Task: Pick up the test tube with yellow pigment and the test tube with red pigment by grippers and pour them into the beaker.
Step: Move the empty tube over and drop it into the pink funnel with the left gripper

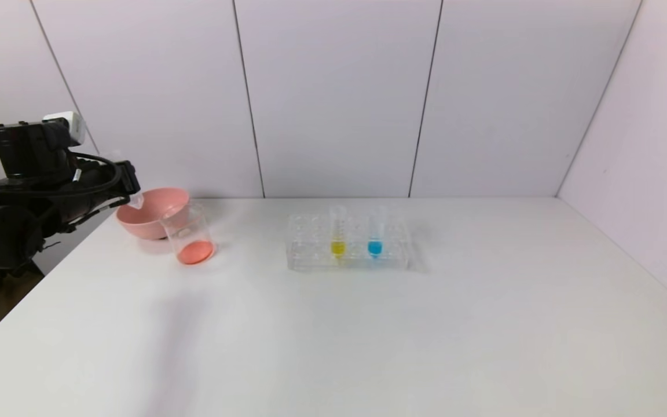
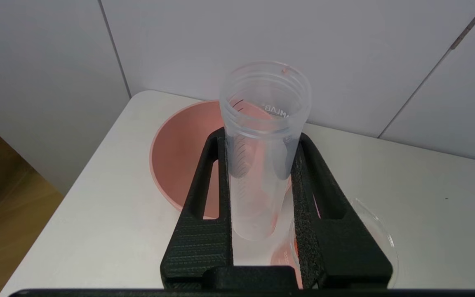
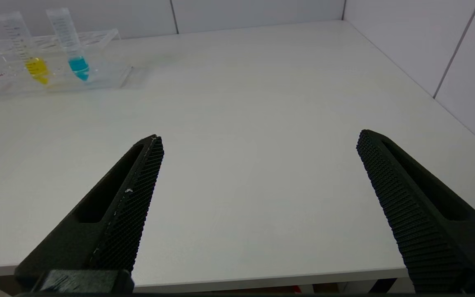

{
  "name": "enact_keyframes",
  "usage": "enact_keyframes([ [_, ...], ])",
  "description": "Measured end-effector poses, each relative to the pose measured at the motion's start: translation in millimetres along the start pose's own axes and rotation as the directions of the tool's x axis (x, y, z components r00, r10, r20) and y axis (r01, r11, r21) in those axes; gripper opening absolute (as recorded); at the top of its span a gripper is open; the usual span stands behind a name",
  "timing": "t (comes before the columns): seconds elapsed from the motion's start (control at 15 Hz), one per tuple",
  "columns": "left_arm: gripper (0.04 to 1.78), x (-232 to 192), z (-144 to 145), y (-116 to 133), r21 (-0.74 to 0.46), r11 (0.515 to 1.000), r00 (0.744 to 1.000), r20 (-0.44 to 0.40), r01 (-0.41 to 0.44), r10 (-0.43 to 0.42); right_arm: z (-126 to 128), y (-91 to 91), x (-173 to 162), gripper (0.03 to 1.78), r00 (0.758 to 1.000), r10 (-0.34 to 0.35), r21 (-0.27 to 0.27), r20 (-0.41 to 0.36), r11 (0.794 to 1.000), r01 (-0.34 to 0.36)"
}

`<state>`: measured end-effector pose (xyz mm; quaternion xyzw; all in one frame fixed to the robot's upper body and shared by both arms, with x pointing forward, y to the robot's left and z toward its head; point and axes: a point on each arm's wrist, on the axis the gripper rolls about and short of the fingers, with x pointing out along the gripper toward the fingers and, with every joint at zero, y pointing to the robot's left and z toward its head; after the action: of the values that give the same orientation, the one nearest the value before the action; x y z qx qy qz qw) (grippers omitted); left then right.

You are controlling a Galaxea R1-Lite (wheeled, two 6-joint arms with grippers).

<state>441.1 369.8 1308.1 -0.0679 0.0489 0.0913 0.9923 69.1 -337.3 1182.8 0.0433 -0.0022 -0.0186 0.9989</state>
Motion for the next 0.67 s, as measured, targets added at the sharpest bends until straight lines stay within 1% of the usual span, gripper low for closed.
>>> enact_keyframes([
  [0.33, 0.44, 44, -13, 7, 0.001, 1.000, 1.000, 0.002, -0.029, 0.029, 0, 0.0, 0, 1.71, 1.000, 0.000, 0.000, 0.000, 1.000, 0.000],
  [0.53, 0.44, 70, -22, 9, 0.005, 0.998, 0.998, 0.002, -0.059, 0.059, 0, 0.0, 0, 1.71, 1.000, 0.000, 0.000, 0.000, 1.000, 0.000],
  [0.67, 0.44, 82, -29, 10, 0.013, 0.995, 0.995, 0.004, -0.096, 0.096, 0, 0.0, 0, 1.71, 1.000, 0.000, 0.000, 0.000, 1.000, 0.000],
])
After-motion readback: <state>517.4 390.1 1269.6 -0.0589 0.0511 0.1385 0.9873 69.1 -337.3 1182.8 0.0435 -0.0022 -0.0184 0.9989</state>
